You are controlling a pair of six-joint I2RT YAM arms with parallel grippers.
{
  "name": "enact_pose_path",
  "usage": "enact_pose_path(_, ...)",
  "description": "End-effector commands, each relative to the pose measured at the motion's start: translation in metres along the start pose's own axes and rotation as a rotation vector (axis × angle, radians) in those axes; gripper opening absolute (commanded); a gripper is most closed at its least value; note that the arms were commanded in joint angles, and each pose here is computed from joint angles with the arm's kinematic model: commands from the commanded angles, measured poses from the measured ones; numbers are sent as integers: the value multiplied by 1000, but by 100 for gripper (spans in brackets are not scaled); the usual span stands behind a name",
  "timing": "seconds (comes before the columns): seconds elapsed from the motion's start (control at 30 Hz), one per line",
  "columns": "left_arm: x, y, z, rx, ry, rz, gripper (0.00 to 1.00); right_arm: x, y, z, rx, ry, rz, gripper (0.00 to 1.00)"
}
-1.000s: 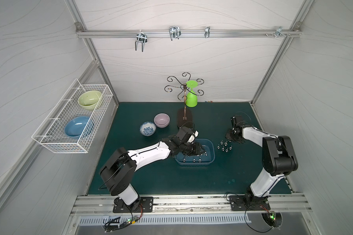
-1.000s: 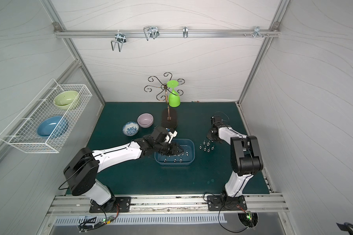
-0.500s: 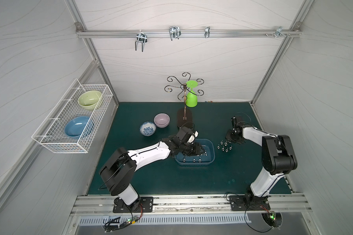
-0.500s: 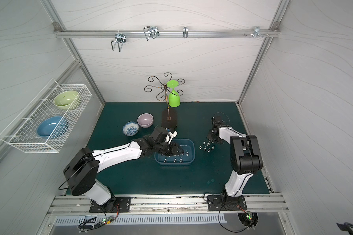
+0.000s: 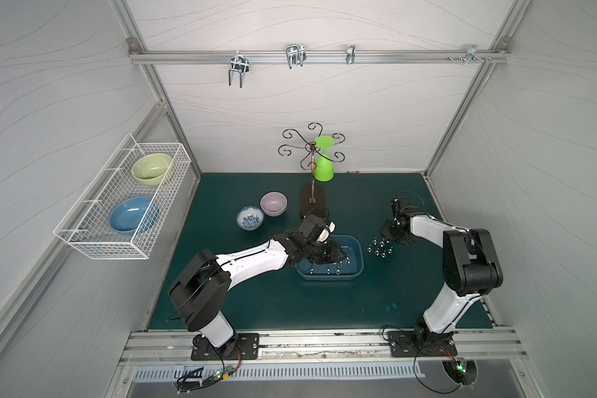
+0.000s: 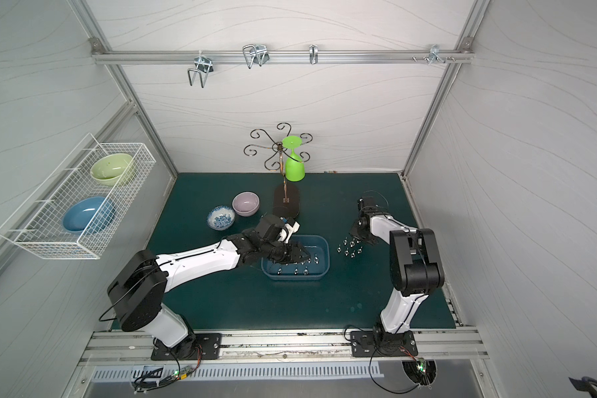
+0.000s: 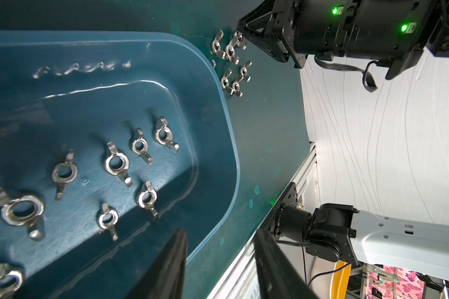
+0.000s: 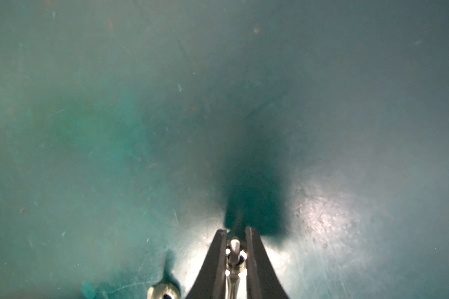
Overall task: Take out the wing nut from the storage box
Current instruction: Place the wing nut at the center of the board.
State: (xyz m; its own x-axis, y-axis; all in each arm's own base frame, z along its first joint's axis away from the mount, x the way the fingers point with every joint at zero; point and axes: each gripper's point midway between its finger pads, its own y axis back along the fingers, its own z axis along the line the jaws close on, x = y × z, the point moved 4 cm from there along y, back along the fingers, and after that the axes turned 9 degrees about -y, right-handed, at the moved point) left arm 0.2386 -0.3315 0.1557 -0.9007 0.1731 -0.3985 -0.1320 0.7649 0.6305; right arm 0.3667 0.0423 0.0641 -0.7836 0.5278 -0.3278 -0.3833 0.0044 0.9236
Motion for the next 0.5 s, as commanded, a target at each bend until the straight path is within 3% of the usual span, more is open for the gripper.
enact_pose_path(0.0,-5,6,-7,9,-31,-27,47,-2,7,-4,-3,-7,-16,20)
enact_pose_path(0.27,-10,29,9,-73,-29,-83,47,6,58,13,-67,80,-116,22)
enact_pose_path(0.47,-11,67,68,-159,142,-185,48,72,102,76,-201,336,-119,23)
